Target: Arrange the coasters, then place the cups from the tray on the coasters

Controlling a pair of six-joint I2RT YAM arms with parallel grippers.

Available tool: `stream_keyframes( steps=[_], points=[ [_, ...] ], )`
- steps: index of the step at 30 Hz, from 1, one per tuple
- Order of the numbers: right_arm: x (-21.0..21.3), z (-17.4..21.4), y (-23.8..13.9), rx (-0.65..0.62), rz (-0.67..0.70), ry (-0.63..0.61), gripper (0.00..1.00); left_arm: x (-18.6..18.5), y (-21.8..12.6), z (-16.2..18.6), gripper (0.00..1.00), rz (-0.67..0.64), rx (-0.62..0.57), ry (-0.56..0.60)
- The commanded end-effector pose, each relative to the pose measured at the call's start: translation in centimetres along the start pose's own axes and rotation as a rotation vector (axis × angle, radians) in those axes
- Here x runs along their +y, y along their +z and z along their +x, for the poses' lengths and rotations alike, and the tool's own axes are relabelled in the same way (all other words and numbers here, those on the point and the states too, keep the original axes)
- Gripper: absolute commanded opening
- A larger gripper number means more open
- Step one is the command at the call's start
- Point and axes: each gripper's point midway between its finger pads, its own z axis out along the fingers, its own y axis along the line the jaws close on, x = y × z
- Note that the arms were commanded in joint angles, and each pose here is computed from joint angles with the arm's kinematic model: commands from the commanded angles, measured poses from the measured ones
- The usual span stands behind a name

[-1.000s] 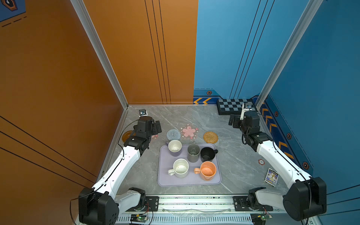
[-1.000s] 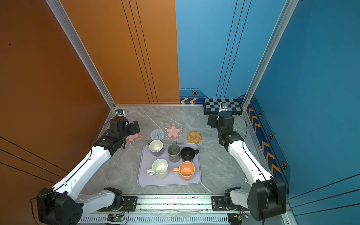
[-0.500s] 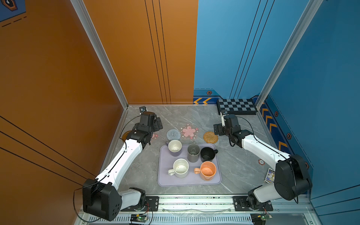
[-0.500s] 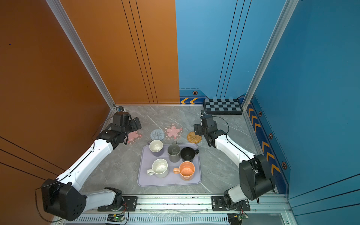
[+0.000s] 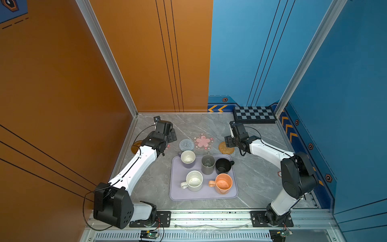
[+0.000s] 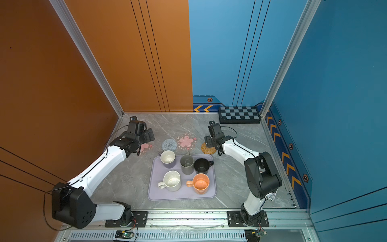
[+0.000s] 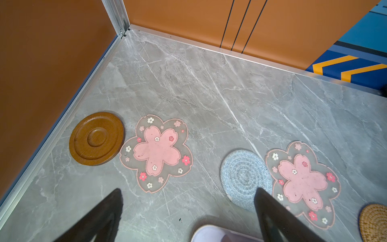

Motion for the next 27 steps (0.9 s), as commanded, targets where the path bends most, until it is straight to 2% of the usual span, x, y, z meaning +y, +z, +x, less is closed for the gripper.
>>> stream_keyframes(
  steps=[1, 6, 12, 27],
  points=[
    [0.5, 0.8, 0.8, 0.043, -0.014, 0.048, 0.69, 0.0, -0.2, -0.7, 0.98, -0.035, -0.001, 0.020],
    [1.0, 1.8, 2.0, 0.076, -0.025, 0.094, 0.55, 0.0, -0.1, -1.1, 0.98, -0.060, -0.003, 0.042],
    [1.4, 2.7, 2.8, 0.111, -0.028, 0.095, 0.47, 0.1, 0.2, -0.4, 0.98, -0.076, 0.012, 0.054],
    [1.4, 5.9, 4.9, 0.220, 0.005, 0.087, 0.39, 0.9, 0.3, 0.4, 0.98, -0.080, 0.049, 0.046]
  ],
)
